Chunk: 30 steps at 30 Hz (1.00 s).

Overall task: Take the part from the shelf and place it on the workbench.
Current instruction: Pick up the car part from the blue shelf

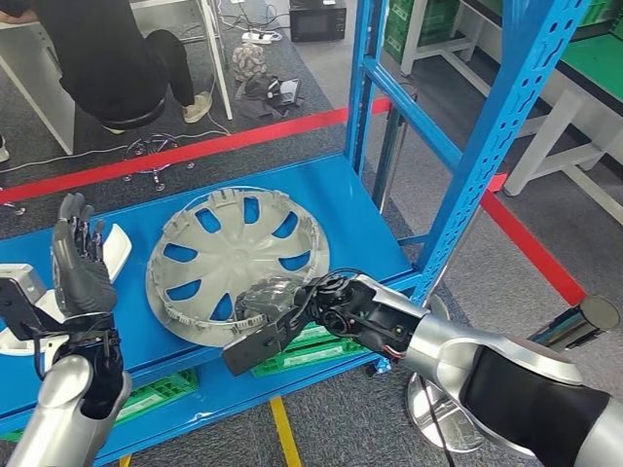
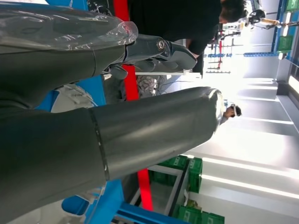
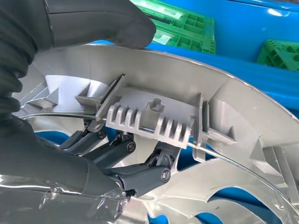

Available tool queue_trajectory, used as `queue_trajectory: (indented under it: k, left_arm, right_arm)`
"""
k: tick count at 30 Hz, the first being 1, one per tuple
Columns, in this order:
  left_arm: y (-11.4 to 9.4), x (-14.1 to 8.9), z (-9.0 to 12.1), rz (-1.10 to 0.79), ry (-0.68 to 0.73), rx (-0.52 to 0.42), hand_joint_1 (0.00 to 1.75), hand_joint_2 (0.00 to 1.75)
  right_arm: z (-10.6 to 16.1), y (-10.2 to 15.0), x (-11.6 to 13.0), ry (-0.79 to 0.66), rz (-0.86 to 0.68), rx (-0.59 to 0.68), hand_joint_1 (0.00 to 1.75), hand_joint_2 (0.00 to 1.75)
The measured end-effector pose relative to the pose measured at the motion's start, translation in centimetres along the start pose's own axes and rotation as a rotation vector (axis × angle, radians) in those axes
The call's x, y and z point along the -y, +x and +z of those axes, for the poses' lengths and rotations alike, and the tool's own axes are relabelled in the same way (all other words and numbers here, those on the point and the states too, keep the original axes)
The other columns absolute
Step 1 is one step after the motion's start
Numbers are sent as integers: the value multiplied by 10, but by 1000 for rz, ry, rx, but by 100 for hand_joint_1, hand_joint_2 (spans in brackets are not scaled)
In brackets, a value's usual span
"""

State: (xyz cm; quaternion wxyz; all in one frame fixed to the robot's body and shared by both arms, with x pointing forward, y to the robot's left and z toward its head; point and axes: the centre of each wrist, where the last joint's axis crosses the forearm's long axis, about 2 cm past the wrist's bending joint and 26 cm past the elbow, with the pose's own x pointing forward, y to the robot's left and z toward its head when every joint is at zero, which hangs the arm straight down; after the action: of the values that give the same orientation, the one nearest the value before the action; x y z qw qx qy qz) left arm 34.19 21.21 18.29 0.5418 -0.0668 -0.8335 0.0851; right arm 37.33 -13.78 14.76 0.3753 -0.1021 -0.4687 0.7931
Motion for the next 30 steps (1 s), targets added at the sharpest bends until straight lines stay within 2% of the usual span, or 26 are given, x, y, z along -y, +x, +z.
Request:
queue_trajectory:
  k: [9, 14, 18, 24, 30]
  left_arm:
    - [0, 0, 0, -1, 3, 0, 0, 0]
    - [-1, -1, 2, -8, 5, -7, 0, 0]
    - [-2, -2, 6, -13, 4, -15, 0, 0]
    - [-3, -4, 8, -21, 3, -30, 0, 0]
    - [-4, -7, 13, -29, 10, -38, 0, 0]
  right_arm:
    - [1, -1, 5, -23, -28, 0, 175, 175]
    - [5, -2, 17, -71, -128, -13, 175, 175]
    - [14, -10, 37, -147, -232, -33, 175, 175]
    - [32, -26, 52, -260, -348, -72, 175, 175]
    - [62, -47, 72, -496, -516, -73, 175, 175]
